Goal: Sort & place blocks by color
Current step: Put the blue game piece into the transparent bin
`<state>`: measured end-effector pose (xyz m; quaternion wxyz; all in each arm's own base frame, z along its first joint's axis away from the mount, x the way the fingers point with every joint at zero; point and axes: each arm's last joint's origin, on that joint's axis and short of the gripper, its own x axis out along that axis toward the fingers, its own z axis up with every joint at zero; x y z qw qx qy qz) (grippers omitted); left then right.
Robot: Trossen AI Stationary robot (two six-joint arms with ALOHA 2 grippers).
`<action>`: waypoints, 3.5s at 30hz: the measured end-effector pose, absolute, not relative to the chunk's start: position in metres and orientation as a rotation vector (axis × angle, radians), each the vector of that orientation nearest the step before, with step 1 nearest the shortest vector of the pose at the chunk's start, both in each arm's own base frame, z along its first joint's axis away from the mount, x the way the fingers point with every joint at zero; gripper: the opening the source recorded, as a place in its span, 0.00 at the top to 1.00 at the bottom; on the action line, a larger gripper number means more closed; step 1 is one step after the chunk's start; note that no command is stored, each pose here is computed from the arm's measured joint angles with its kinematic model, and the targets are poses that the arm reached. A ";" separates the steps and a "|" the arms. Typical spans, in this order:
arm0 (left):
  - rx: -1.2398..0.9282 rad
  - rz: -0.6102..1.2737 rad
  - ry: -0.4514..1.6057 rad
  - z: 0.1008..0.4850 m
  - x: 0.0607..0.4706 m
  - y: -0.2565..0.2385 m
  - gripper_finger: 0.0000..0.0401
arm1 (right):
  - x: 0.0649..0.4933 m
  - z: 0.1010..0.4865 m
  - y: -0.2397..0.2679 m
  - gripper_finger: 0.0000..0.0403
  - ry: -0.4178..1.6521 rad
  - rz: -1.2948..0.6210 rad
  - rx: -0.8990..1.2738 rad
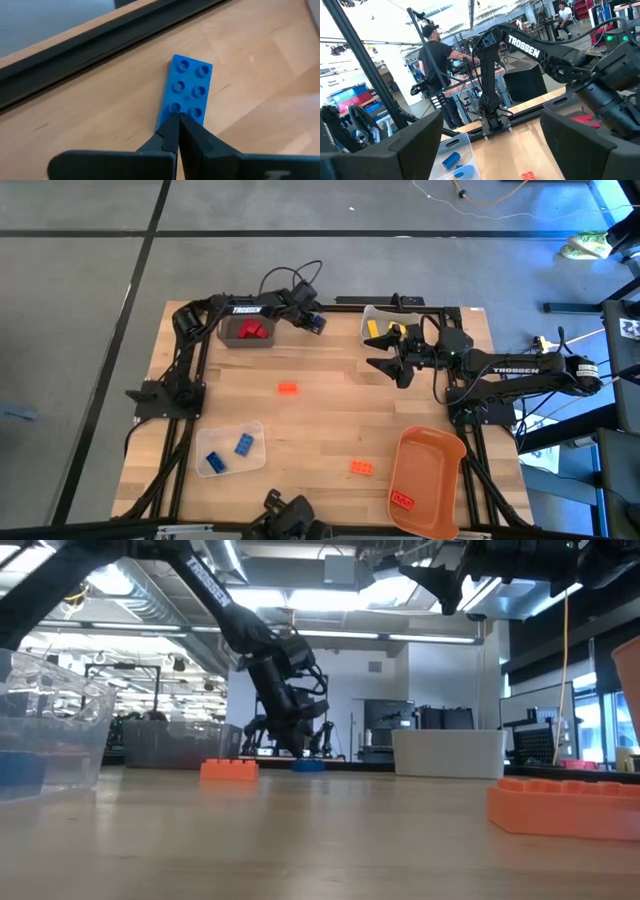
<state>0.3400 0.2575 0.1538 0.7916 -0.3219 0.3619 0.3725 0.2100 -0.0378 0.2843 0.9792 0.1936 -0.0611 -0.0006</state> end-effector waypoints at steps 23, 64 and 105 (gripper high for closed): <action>-0.587 0.424 1.333 0.166 0.332 0.170 1.00 | 0.210 0.284 -0.038 0.17 -0.124 -0.001 0.393; -0.348 0.563 1.187 0.234 0.338 0.092 0.50 | 0.210 0.282 -0.038 0.17 -0.101 -0.006 0.393; -0.543 0.648 1.099 0.144 0.339 0.069 0.35 | 0.211 0.277 -0.038 0.17 -0.052 -0.017 0.402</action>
